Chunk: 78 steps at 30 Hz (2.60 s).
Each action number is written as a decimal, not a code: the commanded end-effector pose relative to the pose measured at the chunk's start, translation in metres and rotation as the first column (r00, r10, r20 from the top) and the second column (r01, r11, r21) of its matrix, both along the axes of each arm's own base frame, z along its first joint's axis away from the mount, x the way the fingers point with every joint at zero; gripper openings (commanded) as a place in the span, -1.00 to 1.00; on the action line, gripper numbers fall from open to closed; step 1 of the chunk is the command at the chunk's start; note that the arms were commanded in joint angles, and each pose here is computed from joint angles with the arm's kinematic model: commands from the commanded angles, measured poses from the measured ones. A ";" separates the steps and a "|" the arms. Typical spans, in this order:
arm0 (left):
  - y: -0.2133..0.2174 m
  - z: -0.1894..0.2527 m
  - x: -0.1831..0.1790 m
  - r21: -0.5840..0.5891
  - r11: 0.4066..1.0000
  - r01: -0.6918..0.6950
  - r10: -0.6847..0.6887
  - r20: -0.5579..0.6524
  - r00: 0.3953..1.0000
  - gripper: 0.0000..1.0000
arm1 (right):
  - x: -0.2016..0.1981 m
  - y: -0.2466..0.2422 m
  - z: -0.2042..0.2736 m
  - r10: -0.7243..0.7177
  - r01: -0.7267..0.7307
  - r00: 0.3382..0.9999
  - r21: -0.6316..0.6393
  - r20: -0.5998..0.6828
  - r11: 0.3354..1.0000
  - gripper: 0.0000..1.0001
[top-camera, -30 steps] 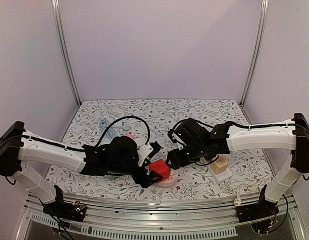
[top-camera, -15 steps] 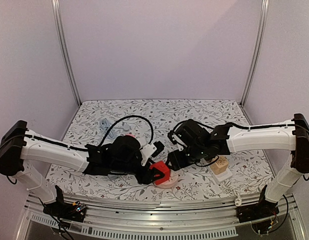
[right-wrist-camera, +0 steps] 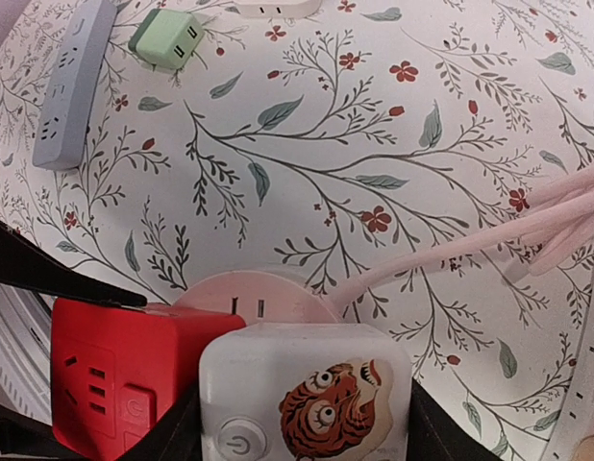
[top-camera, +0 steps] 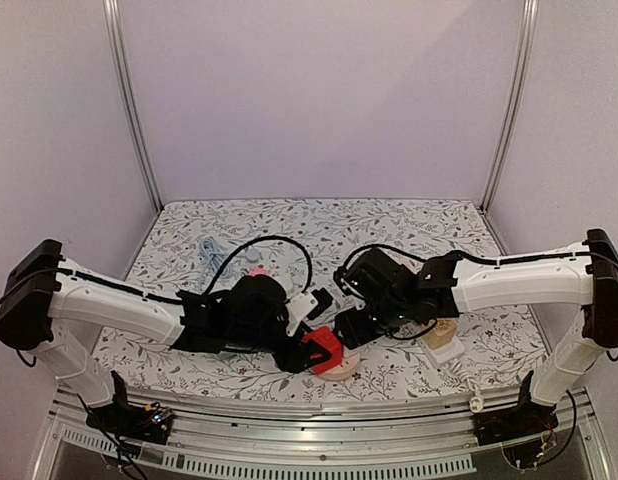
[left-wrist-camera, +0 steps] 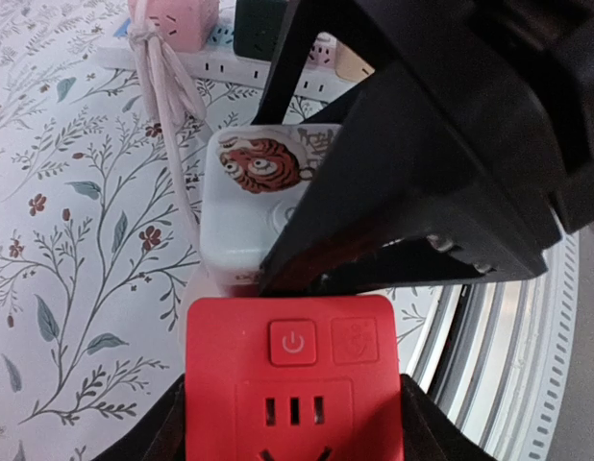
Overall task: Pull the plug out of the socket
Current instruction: Remove the plug from the socket.
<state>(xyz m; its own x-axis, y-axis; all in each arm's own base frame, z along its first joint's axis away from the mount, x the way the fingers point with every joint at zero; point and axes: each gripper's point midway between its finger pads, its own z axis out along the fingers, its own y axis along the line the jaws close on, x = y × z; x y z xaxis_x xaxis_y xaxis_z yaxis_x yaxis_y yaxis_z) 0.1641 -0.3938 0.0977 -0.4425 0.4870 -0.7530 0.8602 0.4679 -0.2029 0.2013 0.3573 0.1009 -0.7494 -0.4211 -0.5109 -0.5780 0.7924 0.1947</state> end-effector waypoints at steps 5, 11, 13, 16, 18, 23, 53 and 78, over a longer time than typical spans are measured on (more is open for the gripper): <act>0.000 -0.020 -0.015 0.061 0.997 0.049 -0.046 -0.042 0.998 -0.46 | 0.004 0.017 0.044 0.000 -0.009 0.991 0.074 0.133 0.997 -0.54; 0.003 -0.037 -0.020 0.121 0.991 0.061 -0.056 -0.043 0.998 -0.51 | 0.014 0.012 0.039 -0.091 0.085 0.995 0.129 0.034 0.988 -0.55; 0.005 -0.042 -0.021 0.132 0.989 0.063 -0.058 -0.047 0.997 -0.52 | 0.019 0.007 0.036 -0.120 0.119 0.993 0.152 0.000 0.981 -0.55; 0.006 -0.047 -0.026 0.146 0.987 0.072 -0.064 -0.056 0.996 -0.53 | 0.023 0.003 0.035 -0.148 0.156 0.988 0.197 -0.054 0.968 -0.55; 0.006 -0.050 -0.028 0.153 0.985 0.074 -0.066 -0.058 0.996 -0.54 | 0.024 0.003 0.037 -0.155 0.167 0.985 0.215 -0.070 0.962 -0.55; 0.007 -0.050 -0.027 0.156 0.985 0.073 -0.065 -0.056 0.996 -0.55 | 0.015 0.007 0.036 -0.108 0.121 0.992 0.215 -0.072 0.969 -0.55; 0.005 -0.058 -0.024 0.154 0.985 0.081 -0.064 -0.116 0.991 -0.67 | 0.001 -0.006 0.039 -0.176 0.169 0.984 0.214 0.013 0.962 -0.60; 0.004 -0.045 -0.003 0.209 0.978 0.022 -0.007 -0.076 0.997 -0.68 | -0.028 0.004 0.041 0.040 -0.053 0.985 0.073 0.166 0.996 -0.60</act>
